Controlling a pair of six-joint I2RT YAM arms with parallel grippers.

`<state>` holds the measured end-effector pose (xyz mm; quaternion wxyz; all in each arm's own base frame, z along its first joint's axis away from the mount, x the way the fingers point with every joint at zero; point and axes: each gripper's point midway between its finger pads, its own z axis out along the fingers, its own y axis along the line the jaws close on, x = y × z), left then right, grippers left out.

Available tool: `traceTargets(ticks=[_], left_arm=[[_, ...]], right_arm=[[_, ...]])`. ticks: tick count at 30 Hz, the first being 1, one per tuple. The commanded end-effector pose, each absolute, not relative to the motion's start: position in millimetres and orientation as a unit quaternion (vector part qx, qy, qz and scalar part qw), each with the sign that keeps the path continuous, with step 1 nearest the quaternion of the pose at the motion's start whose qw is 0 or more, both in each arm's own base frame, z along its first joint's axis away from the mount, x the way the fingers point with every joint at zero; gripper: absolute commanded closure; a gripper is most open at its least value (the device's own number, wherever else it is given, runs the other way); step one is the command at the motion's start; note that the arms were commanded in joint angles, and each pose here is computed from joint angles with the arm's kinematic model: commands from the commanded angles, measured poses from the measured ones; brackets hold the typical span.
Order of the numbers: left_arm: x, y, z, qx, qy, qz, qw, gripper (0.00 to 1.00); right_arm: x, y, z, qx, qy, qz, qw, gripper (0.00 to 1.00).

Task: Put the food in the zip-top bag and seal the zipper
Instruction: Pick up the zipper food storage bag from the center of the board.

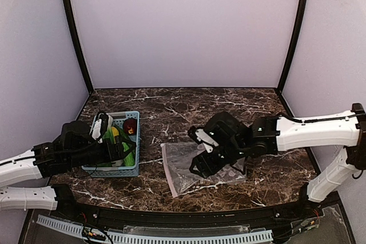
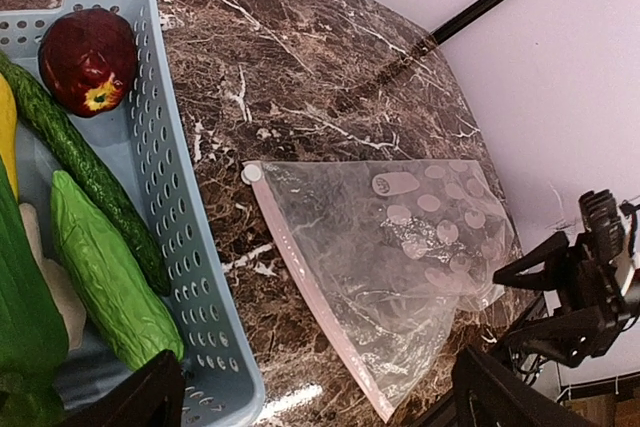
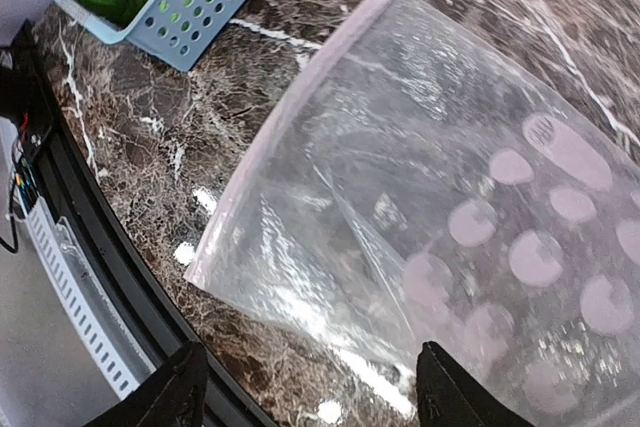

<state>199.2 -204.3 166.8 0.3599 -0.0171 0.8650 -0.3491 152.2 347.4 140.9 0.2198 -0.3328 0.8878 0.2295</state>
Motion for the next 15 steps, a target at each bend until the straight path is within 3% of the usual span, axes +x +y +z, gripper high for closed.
traceTargets(ticks=[1, 4, 15], left_arm=[[199.0, -205.0, 174.1, -0.031, 0.853, -0.369, 0.368, 0.06], [197.9, -206.5, 174.9, -0.028, 0.853, -0.373, 0.365, 0.06], [195.1, -204.5, 174.4, -0.035, 0.853, -0.376, 0.360, 0.05]], right_arm=[[159.6, 395.6, 132.8, -0.379, 0.867, 0.202, 0.251, 0.36], [159.7, 416.2, 114.0, -0.403, 0.864, 0.189, 0.237, 0.45], [169.2, 446.0, 61.3, -0.425, 0.867, 0.149, 0.213, 0.52]])
